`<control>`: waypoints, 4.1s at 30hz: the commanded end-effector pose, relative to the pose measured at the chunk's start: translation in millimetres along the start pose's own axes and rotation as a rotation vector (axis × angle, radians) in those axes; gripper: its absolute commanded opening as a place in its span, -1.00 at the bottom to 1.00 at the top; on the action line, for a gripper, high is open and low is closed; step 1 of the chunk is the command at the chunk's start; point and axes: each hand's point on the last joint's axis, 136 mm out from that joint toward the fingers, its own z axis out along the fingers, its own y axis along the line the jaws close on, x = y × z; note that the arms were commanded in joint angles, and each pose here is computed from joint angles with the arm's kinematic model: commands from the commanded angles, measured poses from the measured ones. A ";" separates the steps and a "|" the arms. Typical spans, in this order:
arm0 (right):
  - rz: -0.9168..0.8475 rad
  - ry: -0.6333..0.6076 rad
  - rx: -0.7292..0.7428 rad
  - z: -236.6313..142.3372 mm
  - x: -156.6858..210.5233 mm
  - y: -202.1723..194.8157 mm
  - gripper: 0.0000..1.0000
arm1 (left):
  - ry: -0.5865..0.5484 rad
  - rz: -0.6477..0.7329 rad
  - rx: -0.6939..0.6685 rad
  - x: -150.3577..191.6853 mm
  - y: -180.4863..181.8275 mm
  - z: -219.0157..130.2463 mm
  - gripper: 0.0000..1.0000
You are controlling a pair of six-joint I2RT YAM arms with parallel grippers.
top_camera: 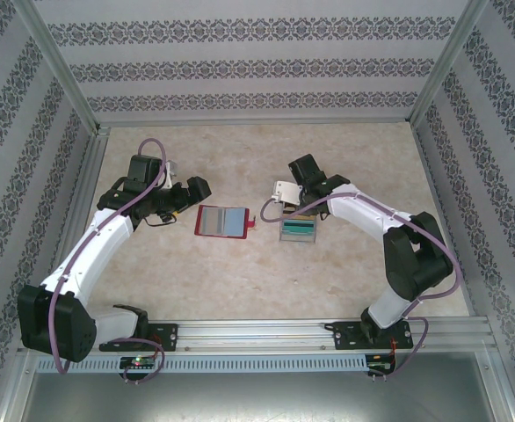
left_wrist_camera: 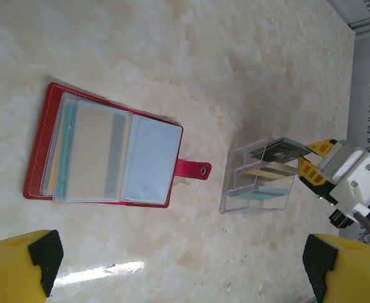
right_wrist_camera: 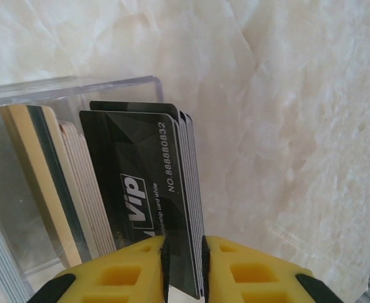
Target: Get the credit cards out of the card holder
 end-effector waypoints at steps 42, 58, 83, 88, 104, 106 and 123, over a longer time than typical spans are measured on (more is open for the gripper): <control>1.315 0.003 -0.375 46.0 -156.3 100.3 -0.32 | 0.283 -0.110 -0.150 25.8 84.2 124.9 0.02; 1.327 0.060 -0.422 65.6 -153.1 120.9 -0.63 | 0.329 -0.121 -0.096 30.8 81.6 139.3 -0.04; 1.324 0.076 -0.448 68.4 -154.3 127.3 -0.62 | 0.362 -0.120 0.079 32.9 47.5 140.6 0.31; 1.327 0.078 -0.453 69.0 -154.7 128.0 -0.52 | 0.368 -0.116 0.082 33.7 46.7 141.1 0.53; 1.382 0.060 -0.401 59.2 -139.8 109.4 -0.30 | 0.374 -0.121 0.054 36.8 52.9 142.8 0.97; 1.408 0.028 -0.372 50.0 -133.2 97.2 -0.29 | 0.373 -0.119 0.047 36.8 53.9 142.2 0.96; 1.438 -0.226 -0.649 7.2 -211.1 79.8 -0.51 | 0.251 -0.109 -0.079 7.2 73.7 118.4 0.50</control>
